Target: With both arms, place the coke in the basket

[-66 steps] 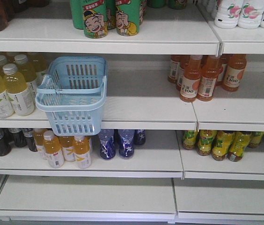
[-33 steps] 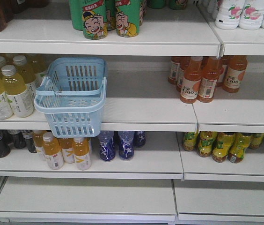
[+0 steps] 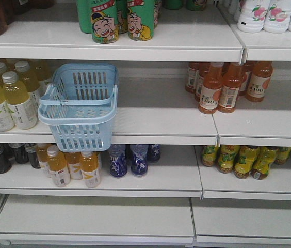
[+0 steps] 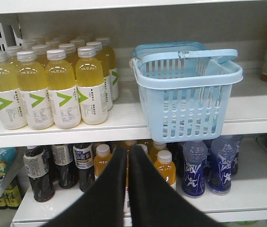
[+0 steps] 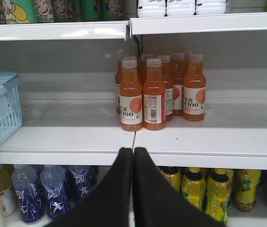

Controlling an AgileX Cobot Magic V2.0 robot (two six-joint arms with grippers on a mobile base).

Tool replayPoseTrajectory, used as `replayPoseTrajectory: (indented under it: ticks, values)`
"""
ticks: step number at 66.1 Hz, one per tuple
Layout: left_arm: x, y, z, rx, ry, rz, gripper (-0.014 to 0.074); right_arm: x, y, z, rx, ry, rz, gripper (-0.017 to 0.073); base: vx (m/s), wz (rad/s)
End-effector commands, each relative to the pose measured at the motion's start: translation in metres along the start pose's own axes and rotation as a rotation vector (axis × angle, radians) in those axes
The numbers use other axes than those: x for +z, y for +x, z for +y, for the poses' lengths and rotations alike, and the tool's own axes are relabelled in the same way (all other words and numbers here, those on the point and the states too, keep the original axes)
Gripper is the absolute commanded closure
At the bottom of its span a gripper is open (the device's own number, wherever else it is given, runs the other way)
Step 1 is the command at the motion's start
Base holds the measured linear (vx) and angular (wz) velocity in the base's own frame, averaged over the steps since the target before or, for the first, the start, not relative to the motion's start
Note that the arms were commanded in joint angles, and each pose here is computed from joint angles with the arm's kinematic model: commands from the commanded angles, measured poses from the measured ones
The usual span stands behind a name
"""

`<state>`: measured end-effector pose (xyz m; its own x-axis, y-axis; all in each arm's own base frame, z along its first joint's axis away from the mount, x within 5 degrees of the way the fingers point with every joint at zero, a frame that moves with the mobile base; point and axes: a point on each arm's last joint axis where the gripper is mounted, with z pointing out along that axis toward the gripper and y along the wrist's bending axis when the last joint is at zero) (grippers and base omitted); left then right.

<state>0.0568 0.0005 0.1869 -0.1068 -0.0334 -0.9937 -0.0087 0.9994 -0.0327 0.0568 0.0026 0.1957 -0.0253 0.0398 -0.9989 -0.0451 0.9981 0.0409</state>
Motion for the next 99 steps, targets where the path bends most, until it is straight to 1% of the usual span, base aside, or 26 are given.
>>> replayPoseTrajectory:
  ticks: [1, 4, 6, 7, 9, 12, 17, 22, 26, 34, 39, 44, 51, 57, 67, 73, 79, 83, 86, 99]
  values:
    - [-0.002, -0.008, -0.001, -0.016, 0.008, -0.092, 0.0600, -0.001, -0.004, 0.000, -0.014, 0.001, -0.085, 0.0569, 0.00, 0.00]
    - [-0.002, -0.008, -0.001, -0.020, 0.009, -0.096, 0.0600, -0.001, -0.004, 0.000, -0.014, 0.001, -0.085, 0.0569, 0.00, 0.00]
    - [-0.002, -0.009, -0.001, -0.033, 0.012, -0.109, 0.0600, -0.001, -0.004, 0.000, -0.014, 0.001, -0.085, 0.0569, 0.00, 0.00]
    - [-0.002, -0.010, -0.001, -0.040, 0.013, -0.119, 0.0600, -0.001, -0.004, 0.000, -0.014, 0.001, -0.085, 0.0569, 0.00, 0.00]
    - [-0.002, -0.013, -0.001, -0.071, 0.018, -0.143, 0.0600, -0.001, -0.004, 0.000, -0.014, 0.001, -0.085, 0.0569, 0.00, 0.00]
    - [-0.003, -0.017, -0.001, -0.091, 0.022, -0.190, 0.0600, -0.001, -0.004, 0.000, -0.014, 0.001, -0.085, 0.0569, 0.00, 0.00]
    - [-0.007, -0.031, -0.001, -0.093, 0.025, -0.265, 0.0600, -0.001, -0.004, 0.000, -0.014, 0.001, -0.085, 0.0569, 0.00, 0.00]
    - [-0.011, -0.046, -0.002, -0.092, 0.028, -0.291, 0.0600, -0.001, -0.004, 0.000, -0.014, 0.001, -0.085, 0.0569, 0.00, 0.00]
    - [-0.012, -0.059, -0.002, -0.092, 0.029, -0.277, 0.0600, -0.001, -0.004, 0.000, -0.014, 0.001, -0.085, 0.0569, 0.00, 0.00]
    - [-0.005, -0.076, -0.004, -0.089, 0.025, -0.140, 0.0600, -0.001, -0.004, 0.000, -0.014, 0.001, -0.085, 0.0569, 0.00, 0.00]
    - [0.001, -0.090, -0.005, -0.077, 0.022, -0.052, 0.0600, -0.001, -0.004, 0.000, -0.014, 0.001, -0.086, 0.0569, 0.00, 0.00]
    - [0.005, -0.107, -0.006, -0.078, 0.023, -0.021, 0.0600, -0.001, -0.004, 0.000, -0.014, 0.001, -0.085, 0.0569, 0.00, 0.00]
    - [0.012, -0.122, -0.006, -0.075, 0.021, -0.031, 0.0600, -0.001, -0.004, 0.000, -0.014, 0.001, -0.085, 0.0569, 0.00, 0.00]
    - [0.015, -0.128, -0.006, -0.076, 0.021, -0.086, 0.0600, -0.001, -0.004, 0.000, -0.014, 0.001, -0.085, 0.0569, 0.00, 0.00]
    - [0.017, -0.131, -0.006, -0.076, 0.021, -0.121, 0.0596, -0.001, -0.004, 0.000, -0.014, 0.001, -0.085, 0.0569, 0.00, 0.00]
    - [0.017, -0.132, -0.006, -0.076, 0.022, -0.129, 0.0577, -0.001, -0.004, 0.000, -0.014, 0.001, -0.085, 0.0569, 0.00, 0.00]
    - [0.017, -0.132, -0.006, -0.072, 0.021, -0.128, 0.0519, -0.001, -0.004, 0.000, -0.014, 0.001, -0.085, 0.0569, 0.00, 0.00]
    - [0.017, -0.132, -0.006, -0.057, 0.020, -0.128, 0.0455, -0.001, -0.004, 0.000, -0.014, 0.001, -0.085, 0.0569, 0.00, 0.00]
    - [0.017, -0.131, -0.006, -0.057, 0.020, -0.124, 0.0405, -0.001, -0.004, 0.000, -0.014, 0.001, -0.085, 0.0569, 0.00, 0.00]
    - [0.018, -0.129, -0.006, -0.057, 0.020, -0.102, 0.0105, -0.001, -0.004, 0.000, -0.014, 0.001, -0.085, 0.0569, 0.00, 0.00]
